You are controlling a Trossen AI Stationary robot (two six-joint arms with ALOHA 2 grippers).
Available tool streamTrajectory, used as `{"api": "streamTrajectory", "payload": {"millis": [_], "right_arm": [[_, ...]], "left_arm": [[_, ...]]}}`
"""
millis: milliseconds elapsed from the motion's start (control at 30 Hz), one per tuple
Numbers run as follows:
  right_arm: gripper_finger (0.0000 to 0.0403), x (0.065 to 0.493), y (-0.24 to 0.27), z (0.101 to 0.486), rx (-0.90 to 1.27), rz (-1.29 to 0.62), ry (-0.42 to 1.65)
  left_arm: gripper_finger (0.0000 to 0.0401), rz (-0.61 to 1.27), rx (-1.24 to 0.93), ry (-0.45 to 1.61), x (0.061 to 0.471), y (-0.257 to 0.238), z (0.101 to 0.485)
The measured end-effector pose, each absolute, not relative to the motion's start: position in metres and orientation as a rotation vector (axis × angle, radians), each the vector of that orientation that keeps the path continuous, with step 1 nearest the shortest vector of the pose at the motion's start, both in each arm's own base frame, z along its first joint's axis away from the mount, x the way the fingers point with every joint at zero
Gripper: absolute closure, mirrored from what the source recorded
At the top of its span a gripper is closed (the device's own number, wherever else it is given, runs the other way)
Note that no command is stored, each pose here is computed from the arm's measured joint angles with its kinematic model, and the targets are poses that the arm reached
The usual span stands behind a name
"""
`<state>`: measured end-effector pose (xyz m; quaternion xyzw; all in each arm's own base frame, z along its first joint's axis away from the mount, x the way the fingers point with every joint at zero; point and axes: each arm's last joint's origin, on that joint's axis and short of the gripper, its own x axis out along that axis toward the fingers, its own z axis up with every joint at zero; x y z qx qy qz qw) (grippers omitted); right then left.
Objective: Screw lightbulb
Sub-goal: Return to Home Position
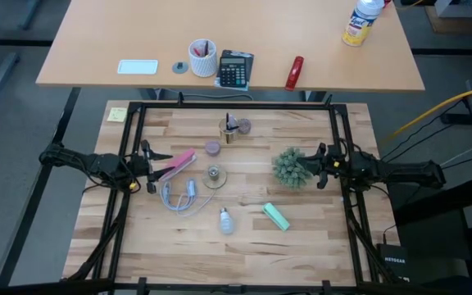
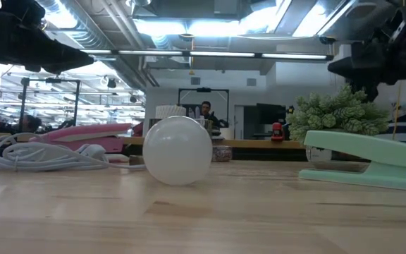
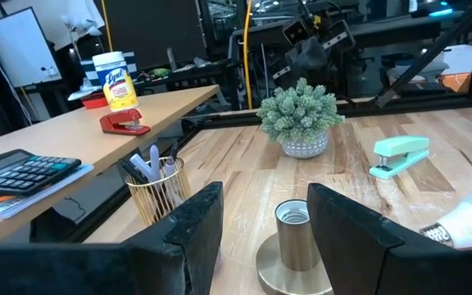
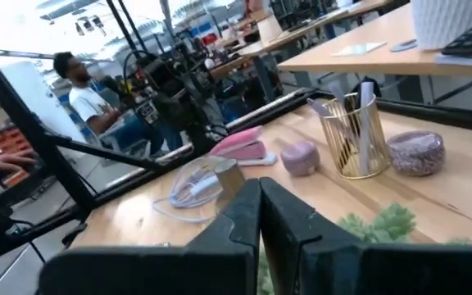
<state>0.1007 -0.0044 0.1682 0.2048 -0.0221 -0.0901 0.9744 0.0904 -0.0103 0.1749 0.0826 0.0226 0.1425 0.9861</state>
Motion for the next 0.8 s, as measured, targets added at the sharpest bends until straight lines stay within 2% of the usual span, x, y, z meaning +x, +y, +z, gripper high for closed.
{"api": "streamTrajectory", "payload": {"millis": [167,567,800], "right_arm": [[0.0388,0.097,-0.005,0.172,0.418,-0.168,-0.094],[0.0388,0.095,-0.02,0.172,0.411,-0.32,-0.132],[0.0388,0.094,-0.021,0.172,0.41,-0.336,-0.135]], "left_arm": [[0.0231,0.286,0.166,0.045,0.09,-0.01,0.175],[0.0231,0.286,0.166,0.046,0.09,-0.01,0.175],[0.0231,0.286,0.166,0.046,0.09,-0.01,0.175]]}}
